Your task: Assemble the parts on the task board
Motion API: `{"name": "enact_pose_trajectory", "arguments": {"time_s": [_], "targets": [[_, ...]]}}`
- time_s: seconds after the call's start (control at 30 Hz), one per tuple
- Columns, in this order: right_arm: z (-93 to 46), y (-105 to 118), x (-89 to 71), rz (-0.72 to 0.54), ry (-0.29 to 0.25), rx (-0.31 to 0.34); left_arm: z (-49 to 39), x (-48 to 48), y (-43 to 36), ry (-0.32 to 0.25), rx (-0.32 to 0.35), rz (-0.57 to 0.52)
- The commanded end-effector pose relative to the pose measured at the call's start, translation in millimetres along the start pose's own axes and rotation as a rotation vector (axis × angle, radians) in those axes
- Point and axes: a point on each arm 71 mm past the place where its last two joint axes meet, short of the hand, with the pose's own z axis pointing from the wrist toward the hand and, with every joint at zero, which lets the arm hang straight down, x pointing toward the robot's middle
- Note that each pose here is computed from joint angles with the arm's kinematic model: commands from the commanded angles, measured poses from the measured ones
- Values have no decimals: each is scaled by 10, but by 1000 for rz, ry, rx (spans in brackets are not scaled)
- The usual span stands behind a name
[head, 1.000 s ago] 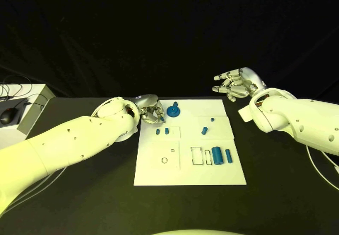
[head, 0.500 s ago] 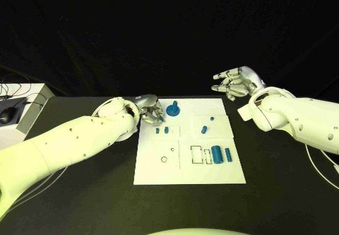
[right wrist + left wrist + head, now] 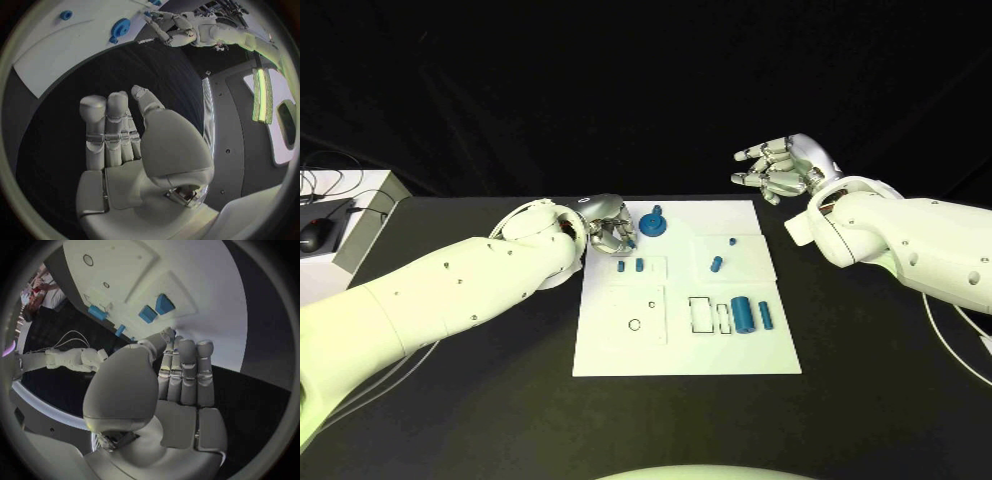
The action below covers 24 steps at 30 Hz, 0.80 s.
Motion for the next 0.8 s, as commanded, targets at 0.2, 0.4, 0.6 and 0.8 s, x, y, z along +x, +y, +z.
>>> {"name": "enact_pose_trajectory", "arguments": {"time_s": [0.2, 0.4, 0.6, 0.8], "targets": [[0, 16, 10, -2, 6, -16, 16, 46, -40, 29, 14, 1], [-1, 17, 9, -2, 6, -16, 28, 69, -56, 32, 16, 3], [-3, 18, 10, -1, 6, -16, 43, 88, -62, 38, 14, 6], [-6, 18, 8, -1, 6, -17, 58, 110, -55, 44, 8, 14]]}}
